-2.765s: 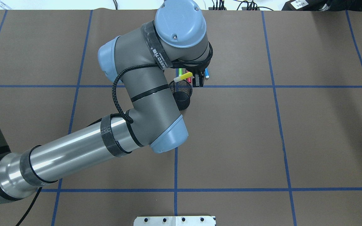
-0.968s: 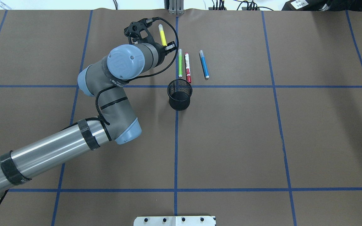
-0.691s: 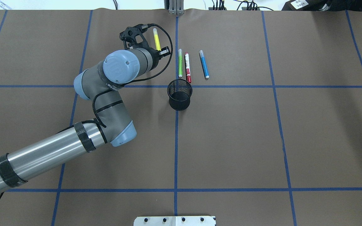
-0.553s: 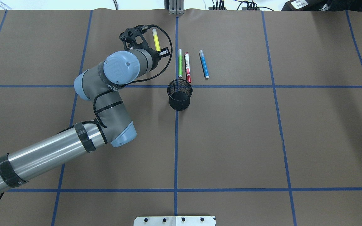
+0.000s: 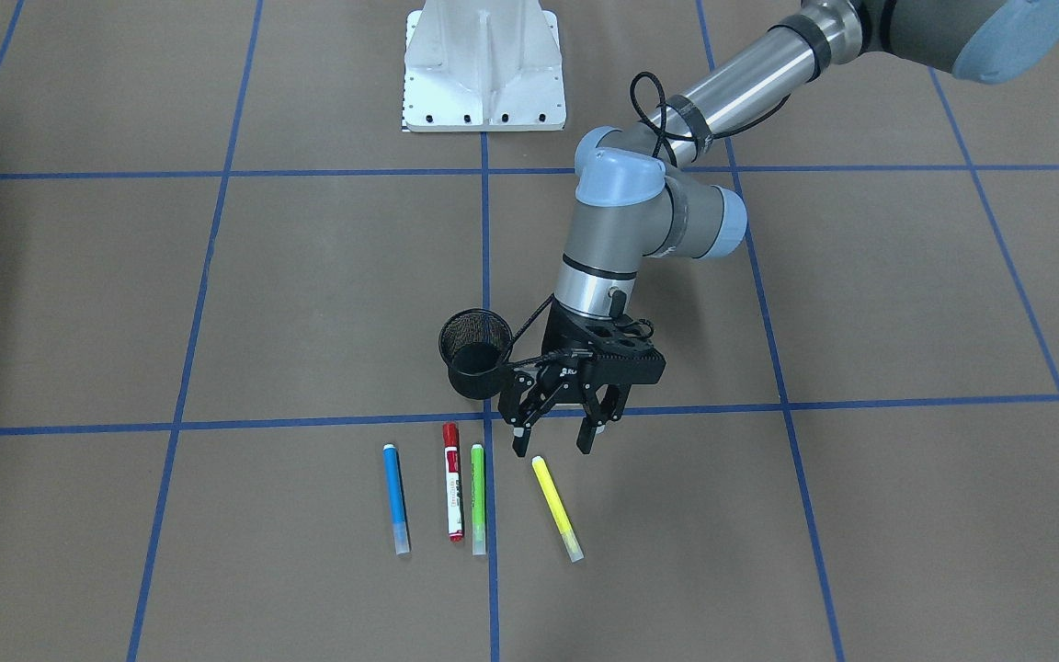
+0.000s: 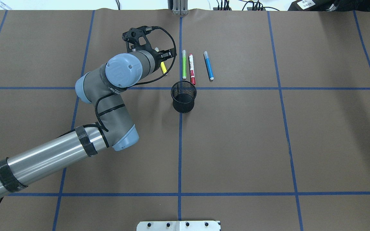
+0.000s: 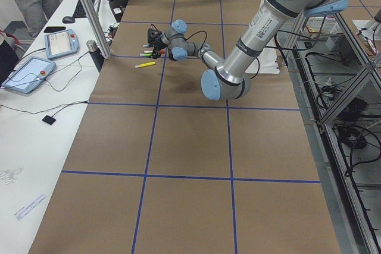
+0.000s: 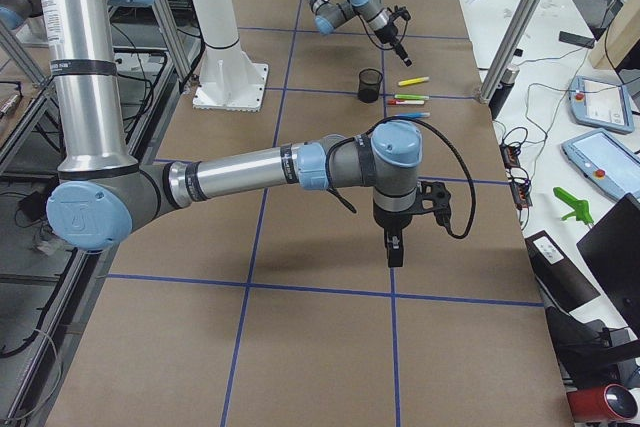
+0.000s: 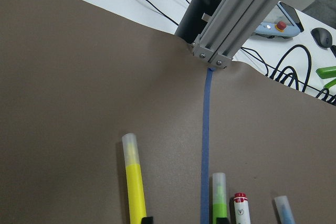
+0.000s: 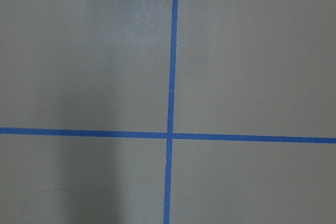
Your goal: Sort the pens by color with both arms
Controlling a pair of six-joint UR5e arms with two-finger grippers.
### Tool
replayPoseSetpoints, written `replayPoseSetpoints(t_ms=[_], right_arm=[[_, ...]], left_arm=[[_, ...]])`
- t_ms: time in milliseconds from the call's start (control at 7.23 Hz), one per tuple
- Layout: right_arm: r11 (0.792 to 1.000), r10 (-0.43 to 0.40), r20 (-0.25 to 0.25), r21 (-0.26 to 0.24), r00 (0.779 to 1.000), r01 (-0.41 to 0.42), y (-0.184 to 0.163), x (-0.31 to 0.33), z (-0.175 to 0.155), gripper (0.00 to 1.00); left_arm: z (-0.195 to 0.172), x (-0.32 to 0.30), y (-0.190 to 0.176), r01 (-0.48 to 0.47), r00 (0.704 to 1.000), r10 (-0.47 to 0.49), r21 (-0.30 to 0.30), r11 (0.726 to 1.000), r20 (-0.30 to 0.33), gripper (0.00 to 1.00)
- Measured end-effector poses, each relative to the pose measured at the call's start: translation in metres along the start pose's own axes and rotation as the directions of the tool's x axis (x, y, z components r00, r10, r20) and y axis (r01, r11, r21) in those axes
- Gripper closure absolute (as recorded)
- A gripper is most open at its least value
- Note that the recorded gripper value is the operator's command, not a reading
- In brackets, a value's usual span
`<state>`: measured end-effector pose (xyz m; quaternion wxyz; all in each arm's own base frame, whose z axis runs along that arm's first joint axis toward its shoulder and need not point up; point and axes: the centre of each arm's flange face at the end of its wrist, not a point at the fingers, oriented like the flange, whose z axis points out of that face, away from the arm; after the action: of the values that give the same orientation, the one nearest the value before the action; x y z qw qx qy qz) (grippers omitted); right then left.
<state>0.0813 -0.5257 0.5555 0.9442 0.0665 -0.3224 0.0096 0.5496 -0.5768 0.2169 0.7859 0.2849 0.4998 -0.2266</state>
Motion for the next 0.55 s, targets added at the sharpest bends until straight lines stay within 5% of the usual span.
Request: replayPoseSetpoints(t_ms=[276, 553], right_arm=[[1.0, -0.001, 0.004, 0.006, 1.0, 0.001, -0.001, -0.001, -0.004, 0.0], [1.0, -0.001, 0.012, 0.019, 1.0, 0.0, 0.003, -0.002, -0.011, 0.0]], left_arm=[[-0.021, 0.001, -0.009, -0.07, 0.997, 0.069, -0.005, 0.998, -0.026, 0.0], [-0.074, -0.021, -0.031, -0.127, 0.992, 0.129, -0.126, 0.984, 0.007, 0.0]])
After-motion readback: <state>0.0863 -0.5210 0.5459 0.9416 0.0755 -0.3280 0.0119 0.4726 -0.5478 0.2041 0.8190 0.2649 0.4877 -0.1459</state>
